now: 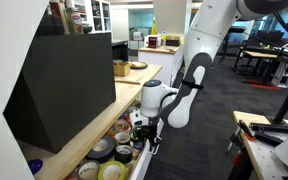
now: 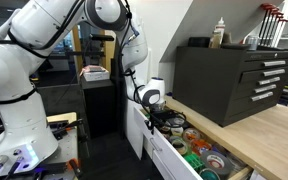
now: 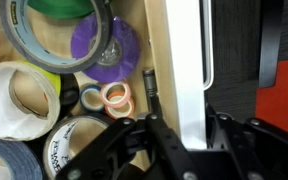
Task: Close the open drawer
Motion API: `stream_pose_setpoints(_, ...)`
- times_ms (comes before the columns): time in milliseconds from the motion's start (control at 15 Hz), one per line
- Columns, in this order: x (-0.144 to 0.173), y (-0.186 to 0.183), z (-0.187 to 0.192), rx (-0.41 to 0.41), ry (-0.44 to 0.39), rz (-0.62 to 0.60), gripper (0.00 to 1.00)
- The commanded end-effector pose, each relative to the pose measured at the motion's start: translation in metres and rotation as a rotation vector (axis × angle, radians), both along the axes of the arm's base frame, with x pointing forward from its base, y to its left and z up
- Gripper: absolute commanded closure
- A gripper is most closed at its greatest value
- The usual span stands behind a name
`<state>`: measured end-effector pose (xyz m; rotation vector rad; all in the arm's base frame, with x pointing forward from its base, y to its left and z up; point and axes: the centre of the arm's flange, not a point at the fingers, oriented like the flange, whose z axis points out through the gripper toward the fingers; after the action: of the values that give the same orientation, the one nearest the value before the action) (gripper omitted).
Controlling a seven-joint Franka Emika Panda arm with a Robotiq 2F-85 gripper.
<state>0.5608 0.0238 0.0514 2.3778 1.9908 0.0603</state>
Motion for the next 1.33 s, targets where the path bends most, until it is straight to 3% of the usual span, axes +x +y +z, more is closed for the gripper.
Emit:
stream_pose_setpoints(0,0.002,-0.002,0.000,0.000,-0.030,0.042,0.86)
stream_pose_setpoints(667,0.049,-0.005,-0.013,-0.030,-0.037,0.075,0.86)
stream_pose_setpoints(1267,0.149,-0.005,-0.016,-0.073,-0.074,0.053,0.86)
